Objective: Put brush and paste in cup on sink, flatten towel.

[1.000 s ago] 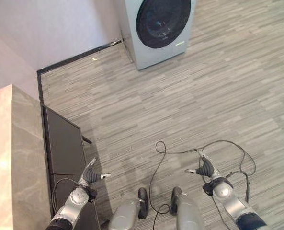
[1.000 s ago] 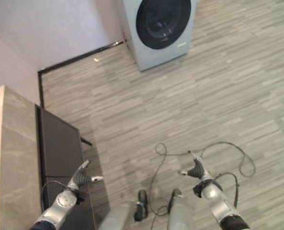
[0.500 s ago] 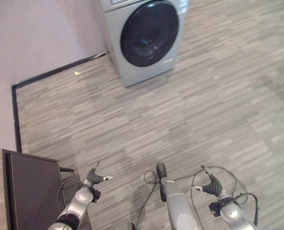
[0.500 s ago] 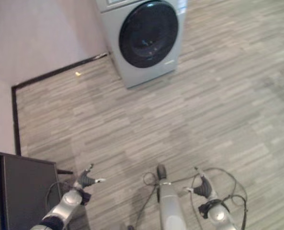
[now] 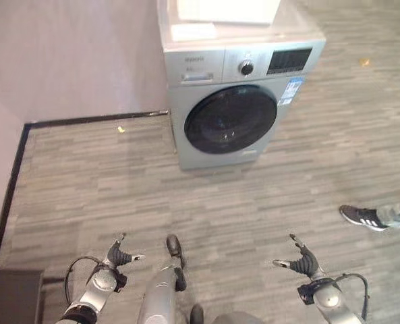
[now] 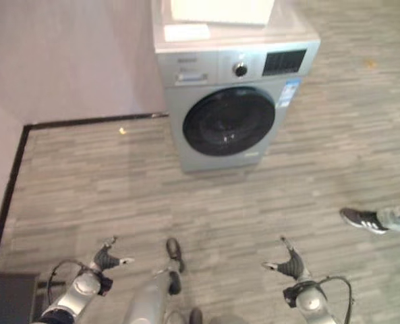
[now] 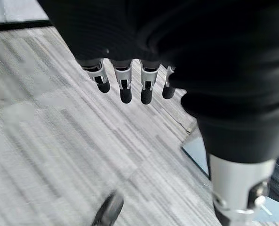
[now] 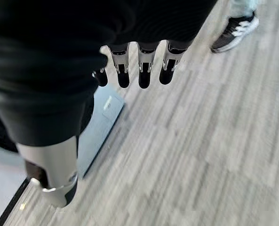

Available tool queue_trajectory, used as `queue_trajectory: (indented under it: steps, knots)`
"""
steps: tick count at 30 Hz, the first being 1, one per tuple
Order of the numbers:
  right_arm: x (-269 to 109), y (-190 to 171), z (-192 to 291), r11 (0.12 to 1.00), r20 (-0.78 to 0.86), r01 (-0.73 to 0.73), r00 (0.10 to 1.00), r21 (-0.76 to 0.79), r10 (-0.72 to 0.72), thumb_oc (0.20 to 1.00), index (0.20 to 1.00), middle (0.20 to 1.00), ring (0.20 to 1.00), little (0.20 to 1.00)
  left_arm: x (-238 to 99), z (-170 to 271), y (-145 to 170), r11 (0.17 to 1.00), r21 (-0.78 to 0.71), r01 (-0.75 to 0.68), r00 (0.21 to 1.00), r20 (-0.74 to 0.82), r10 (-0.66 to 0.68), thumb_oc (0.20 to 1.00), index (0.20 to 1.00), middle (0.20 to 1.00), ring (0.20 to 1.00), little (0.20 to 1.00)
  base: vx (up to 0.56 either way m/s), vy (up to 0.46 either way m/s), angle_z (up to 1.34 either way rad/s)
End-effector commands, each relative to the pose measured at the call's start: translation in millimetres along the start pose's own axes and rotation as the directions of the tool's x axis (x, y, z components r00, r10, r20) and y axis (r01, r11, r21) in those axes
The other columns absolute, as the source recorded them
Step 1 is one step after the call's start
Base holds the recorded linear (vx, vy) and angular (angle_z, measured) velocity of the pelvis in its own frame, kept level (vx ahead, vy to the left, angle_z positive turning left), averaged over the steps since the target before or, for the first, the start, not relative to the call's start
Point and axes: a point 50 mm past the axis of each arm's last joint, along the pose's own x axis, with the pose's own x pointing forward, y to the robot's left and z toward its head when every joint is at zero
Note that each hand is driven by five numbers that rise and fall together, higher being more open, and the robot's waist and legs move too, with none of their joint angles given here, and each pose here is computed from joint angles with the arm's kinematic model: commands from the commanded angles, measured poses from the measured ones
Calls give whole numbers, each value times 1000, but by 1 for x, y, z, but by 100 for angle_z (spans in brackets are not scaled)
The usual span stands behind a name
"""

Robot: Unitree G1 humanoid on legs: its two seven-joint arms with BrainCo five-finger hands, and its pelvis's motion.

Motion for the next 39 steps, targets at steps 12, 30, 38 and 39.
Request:
queue_trajectory:
  steps: [12,30,38,39]
  knots:
    - [5,5,22,998,113,-65,992,13,63,1000,1000,1000,1000,1000,15,44,18,998,-13,-69,986,152,70,1000,1000,1000,1000,1000,316,166,39]
    - [5,17,16,984,100,-172,980,-36,175,1000,1000,1000,1000,1000,7,3,2,999,-11,-35,999,2,35,1000,1000,1000,1000,1000,47,-41,27]
    - [0,19,7,974,71,-224,972,18,222,1000,1000,1000,1000,1000,7,4,3,998,-52,-33,999,3,33,1000,1000,1000,1000,1000,9,-62,71]
    - [0,19,7,974,71,-224,972,18,222,1000,1000,1000,1000,1000,7,4,3,998,-52,-33,999,3,33,1000,1000,1000,1000,1000,-44,-183,64]
